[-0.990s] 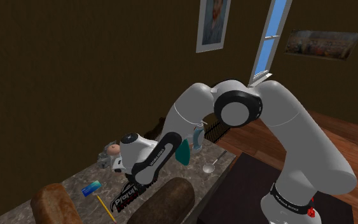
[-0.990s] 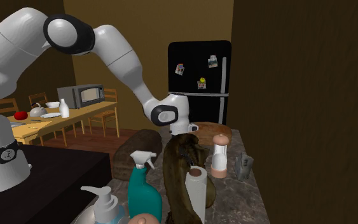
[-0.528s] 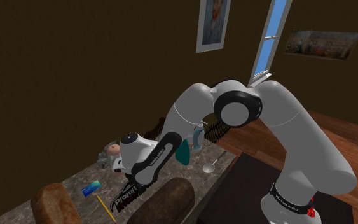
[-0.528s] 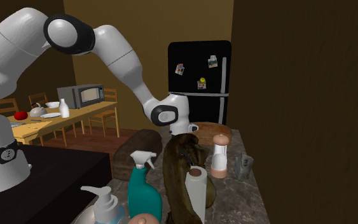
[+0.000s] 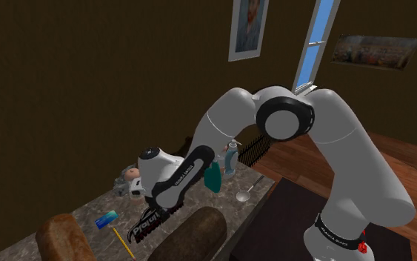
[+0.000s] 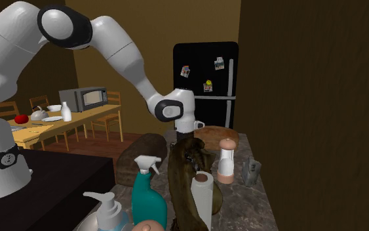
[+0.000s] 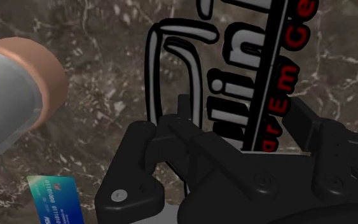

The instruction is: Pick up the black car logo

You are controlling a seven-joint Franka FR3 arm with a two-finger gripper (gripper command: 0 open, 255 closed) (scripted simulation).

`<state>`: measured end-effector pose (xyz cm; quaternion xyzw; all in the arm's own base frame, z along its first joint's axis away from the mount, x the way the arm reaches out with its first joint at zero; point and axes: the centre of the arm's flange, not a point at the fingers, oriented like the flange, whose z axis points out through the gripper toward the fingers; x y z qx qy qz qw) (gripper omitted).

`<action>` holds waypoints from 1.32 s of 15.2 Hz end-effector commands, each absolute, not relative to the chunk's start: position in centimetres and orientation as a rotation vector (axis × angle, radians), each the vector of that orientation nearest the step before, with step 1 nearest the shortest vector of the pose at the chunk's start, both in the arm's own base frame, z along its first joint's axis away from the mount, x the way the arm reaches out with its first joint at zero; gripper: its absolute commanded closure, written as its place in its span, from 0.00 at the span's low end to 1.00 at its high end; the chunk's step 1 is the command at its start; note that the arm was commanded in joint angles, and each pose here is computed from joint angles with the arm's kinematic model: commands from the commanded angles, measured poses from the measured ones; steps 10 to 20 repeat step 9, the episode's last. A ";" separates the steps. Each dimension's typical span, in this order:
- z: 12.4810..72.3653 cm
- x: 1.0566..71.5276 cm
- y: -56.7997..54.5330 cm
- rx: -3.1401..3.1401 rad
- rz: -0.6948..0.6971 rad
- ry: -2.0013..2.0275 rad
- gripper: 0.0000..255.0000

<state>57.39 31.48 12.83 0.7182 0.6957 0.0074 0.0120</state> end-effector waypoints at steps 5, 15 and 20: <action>16.0 57.3 31.5 2.239 0.023 2.169 1.00; 17.1 57.3 31.5 2.239 0.023 2.169 1.00; 17.1 57.3 31.5 2.239 0.023 2.169 1.00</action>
